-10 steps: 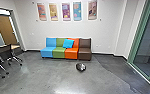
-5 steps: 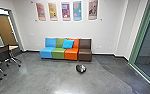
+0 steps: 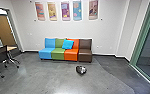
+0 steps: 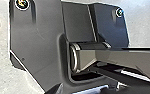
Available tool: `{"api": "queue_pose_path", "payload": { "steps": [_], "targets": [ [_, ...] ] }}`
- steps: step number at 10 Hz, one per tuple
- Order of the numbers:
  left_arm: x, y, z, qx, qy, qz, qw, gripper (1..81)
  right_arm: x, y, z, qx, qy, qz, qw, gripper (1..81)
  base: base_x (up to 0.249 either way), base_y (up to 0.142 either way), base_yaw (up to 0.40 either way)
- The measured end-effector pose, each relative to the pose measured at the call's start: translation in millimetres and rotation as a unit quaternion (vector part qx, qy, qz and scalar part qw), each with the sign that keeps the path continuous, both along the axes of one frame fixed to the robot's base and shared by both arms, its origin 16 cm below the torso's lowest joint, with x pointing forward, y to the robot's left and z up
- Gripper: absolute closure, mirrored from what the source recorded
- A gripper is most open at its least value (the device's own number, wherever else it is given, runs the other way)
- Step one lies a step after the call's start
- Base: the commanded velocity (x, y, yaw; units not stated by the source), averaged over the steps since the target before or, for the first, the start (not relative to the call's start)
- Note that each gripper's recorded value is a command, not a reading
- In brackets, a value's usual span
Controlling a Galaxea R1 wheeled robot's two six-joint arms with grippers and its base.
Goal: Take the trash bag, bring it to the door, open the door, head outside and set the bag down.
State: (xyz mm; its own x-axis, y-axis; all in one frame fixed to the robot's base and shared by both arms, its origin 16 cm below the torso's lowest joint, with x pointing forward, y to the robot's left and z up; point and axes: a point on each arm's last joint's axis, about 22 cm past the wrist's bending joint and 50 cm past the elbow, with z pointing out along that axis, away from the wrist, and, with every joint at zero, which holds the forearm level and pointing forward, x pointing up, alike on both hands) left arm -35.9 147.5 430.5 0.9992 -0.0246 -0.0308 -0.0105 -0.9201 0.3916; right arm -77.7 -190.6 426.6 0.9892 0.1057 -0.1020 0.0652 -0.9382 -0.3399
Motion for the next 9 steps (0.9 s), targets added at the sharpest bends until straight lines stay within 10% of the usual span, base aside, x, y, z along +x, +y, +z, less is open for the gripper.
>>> {"api": "queue_pose_path", "payload": {
  "steps": [9],
  "targets": [
    [0.0,0.4,-0.1,0.000,0.000,0.000,1.0000,1.0,-0.2,10.3,0.6,0.006,0.000,0.000,1.0000,1.0,0.141,0.000,0.000]
  ]
}}
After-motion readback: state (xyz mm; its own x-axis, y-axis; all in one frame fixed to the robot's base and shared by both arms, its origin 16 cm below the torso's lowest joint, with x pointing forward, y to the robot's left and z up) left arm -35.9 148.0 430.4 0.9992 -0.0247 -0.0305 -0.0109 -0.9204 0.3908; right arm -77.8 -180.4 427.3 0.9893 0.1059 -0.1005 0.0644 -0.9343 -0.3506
